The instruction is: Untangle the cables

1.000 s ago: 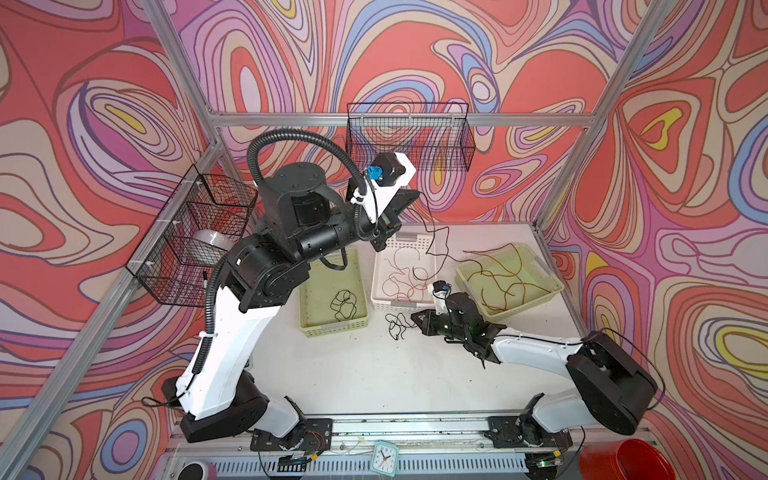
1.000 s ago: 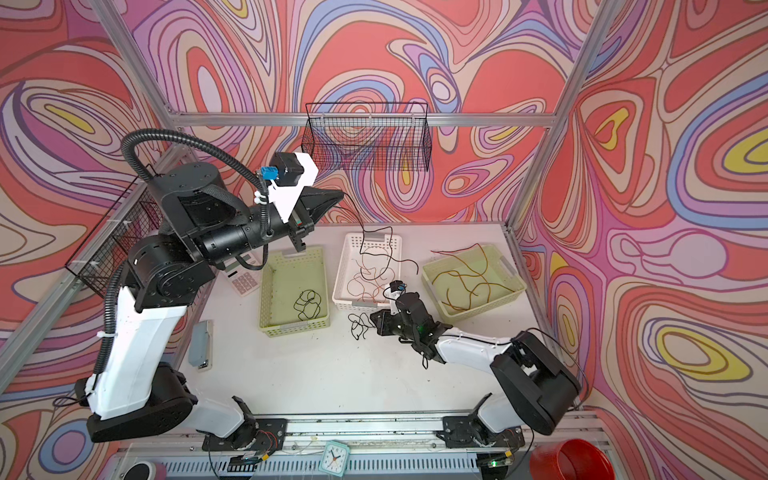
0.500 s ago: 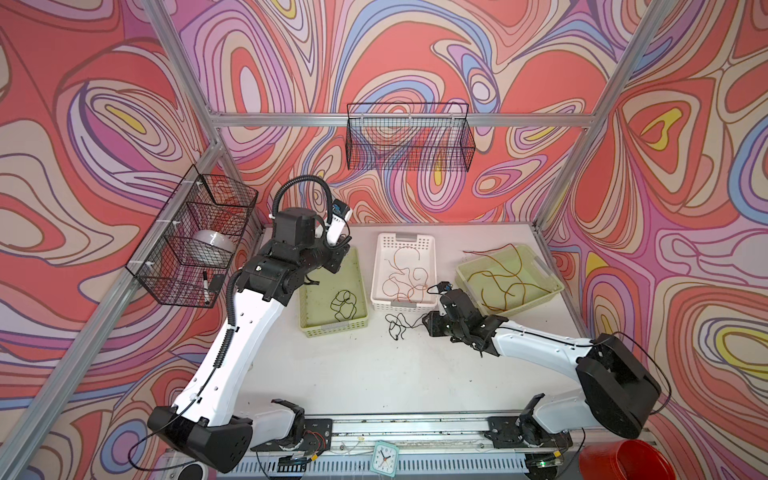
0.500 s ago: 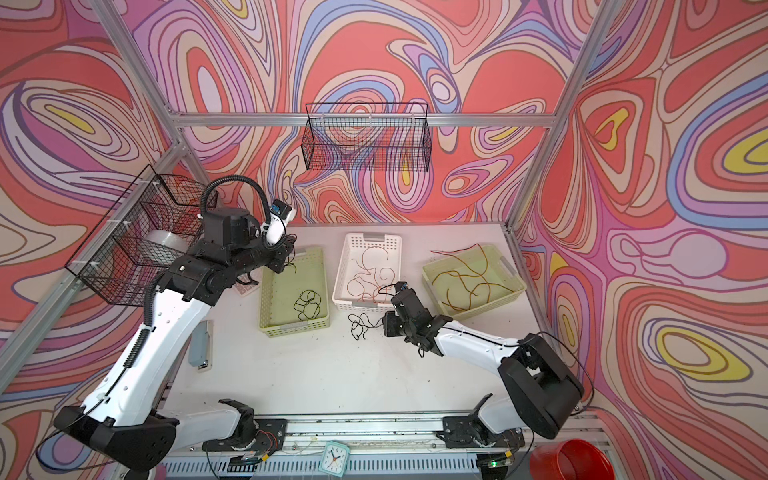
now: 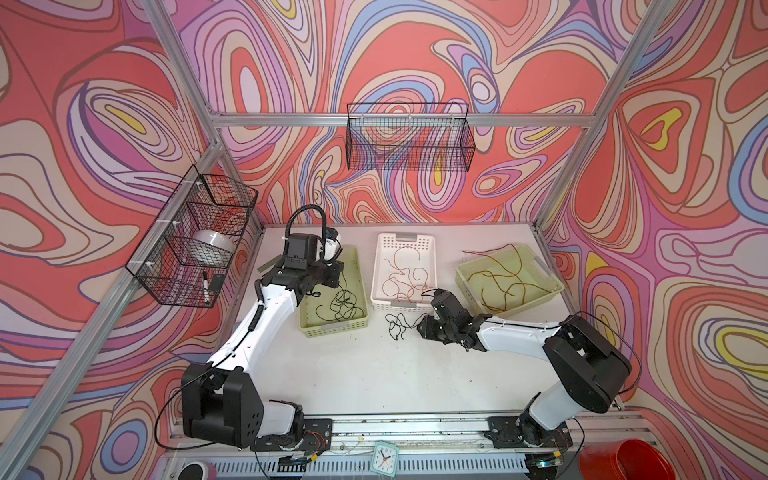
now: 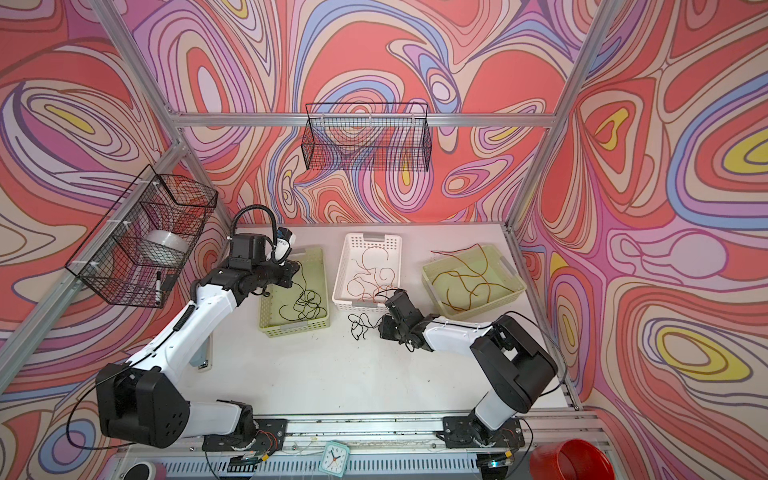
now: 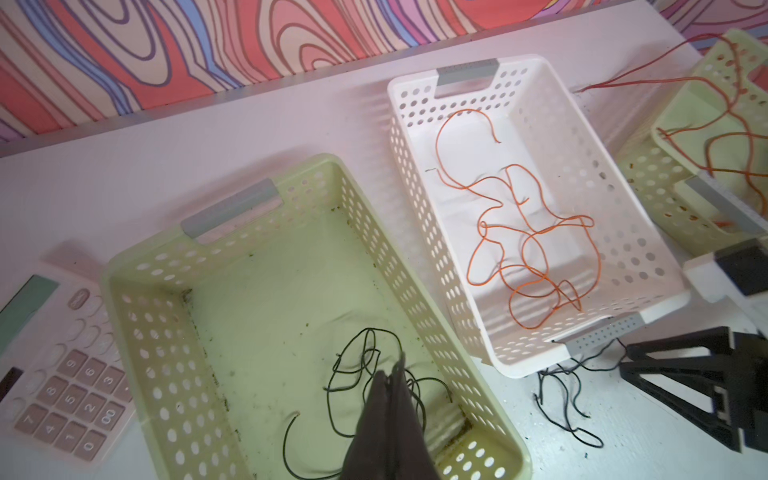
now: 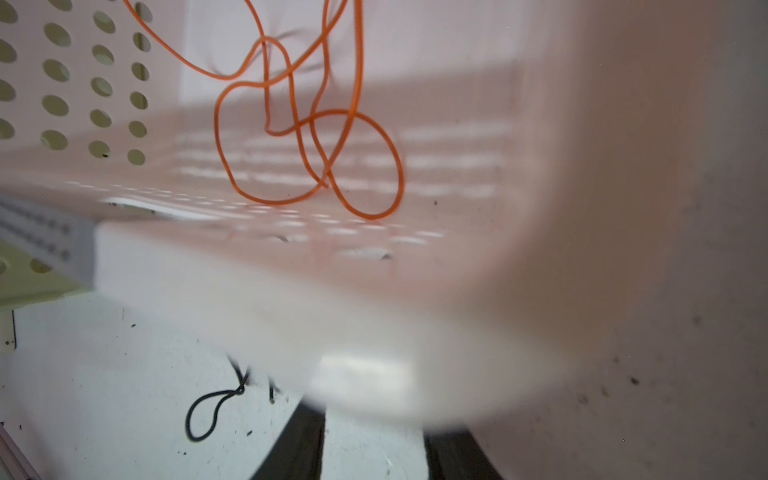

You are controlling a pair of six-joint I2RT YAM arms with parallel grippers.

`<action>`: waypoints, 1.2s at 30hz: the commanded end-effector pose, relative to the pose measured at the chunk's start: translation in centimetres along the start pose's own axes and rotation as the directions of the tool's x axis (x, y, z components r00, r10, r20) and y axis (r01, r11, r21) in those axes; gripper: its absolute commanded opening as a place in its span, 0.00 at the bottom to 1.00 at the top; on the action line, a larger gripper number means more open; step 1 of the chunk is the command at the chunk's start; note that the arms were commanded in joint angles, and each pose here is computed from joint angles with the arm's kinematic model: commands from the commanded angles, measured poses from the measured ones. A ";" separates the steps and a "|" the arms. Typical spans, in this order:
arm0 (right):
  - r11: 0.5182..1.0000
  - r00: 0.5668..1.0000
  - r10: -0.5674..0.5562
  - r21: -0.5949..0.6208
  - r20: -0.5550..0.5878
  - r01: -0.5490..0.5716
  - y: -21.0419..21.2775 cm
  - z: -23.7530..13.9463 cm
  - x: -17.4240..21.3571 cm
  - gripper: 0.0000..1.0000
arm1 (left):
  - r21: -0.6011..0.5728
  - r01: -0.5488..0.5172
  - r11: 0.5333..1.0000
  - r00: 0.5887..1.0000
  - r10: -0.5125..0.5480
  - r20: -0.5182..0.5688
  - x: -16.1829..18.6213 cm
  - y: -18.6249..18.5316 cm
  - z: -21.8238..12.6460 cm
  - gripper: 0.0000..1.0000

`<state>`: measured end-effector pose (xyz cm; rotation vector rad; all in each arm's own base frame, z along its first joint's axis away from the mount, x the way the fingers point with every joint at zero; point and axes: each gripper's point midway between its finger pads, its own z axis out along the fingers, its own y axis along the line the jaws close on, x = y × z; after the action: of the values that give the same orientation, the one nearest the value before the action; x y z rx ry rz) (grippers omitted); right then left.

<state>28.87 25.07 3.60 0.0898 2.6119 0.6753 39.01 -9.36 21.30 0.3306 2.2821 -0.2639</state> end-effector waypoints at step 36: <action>0.975 0.993 0.119 0.191 -0.023 -0.112 -0.7 2.5 -0.7 0.29 | 0.012 0.092 0.996 0.986 -0.092 0.138 -0.7 -0.2 -5.0 0.99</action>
<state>30.13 26.53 2.54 0.2677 2.7261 0.5721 36.45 -7.84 24.56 0.1821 2.1885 -0.3060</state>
